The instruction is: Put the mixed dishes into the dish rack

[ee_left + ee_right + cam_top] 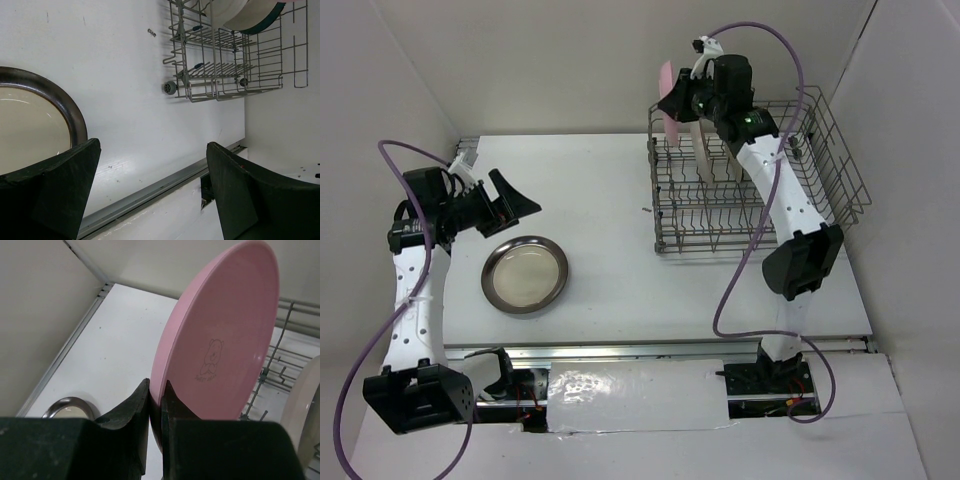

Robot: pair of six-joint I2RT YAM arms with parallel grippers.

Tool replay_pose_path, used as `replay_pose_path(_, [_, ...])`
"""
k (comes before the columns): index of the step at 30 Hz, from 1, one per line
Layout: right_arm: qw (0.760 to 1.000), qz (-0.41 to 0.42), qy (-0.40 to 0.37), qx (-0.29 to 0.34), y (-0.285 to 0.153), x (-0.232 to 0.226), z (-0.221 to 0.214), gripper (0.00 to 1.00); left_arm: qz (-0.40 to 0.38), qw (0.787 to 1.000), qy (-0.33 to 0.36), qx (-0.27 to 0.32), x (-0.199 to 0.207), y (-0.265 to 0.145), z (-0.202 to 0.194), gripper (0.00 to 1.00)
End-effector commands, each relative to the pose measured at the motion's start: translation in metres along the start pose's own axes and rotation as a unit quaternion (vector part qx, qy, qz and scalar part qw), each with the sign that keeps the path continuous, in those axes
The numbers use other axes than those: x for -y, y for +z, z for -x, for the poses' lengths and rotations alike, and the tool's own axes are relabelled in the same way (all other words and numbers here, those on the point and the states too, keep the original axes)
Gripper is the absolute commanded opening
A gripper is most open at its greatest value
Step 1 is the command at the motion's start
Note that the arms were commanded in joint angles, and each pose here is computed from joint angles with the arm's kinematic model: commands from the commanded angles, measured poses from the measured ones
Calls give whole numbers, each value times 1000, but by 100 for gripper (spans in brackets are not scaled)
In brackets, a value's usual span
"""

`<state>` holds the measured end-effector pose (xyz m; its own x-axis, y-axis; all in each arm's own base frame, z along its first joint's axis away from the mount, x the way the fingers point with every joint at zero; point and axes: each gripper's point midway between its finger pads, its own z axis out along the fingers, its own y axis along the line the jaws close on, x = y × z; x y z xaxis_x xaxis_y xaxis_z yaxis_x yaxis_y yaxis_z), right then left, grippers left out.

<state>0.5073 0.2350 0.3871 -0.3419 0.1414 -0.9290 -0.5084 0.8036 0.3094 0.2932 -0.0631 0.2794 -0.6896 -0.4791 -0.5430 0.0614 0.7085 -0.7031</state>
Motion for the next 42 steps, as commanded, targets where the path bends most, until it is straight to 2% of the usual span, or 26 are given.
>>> replay_pose_path(1, [999, 26, 23, 21, 2, 5, 20, 0, -11, 999, 30, 16, 4, -3, 6, 99])
replay_pose_path(13, [998, 8, 56, -12, 44, 53, -14, 0, 8, 1000, 17, 3, -14, 10, 5, 99])
replay_pose_path(34, [995, -20, 83, -43, 66, 78, -55, 0, 30, 1000, 1, -1, -30, 17, 6, 99])
replay_pose_path(39, [995, -29, 87, -49, 66, 81, -60, 9, 28, 1000, 1, -1, -29, 18, 6, 99])
replay_pose_path(42, [994, -29, 88, -51, 67, 81, -62, 21, 25, 1000, 0, -3, -29, 18, 6, 99])
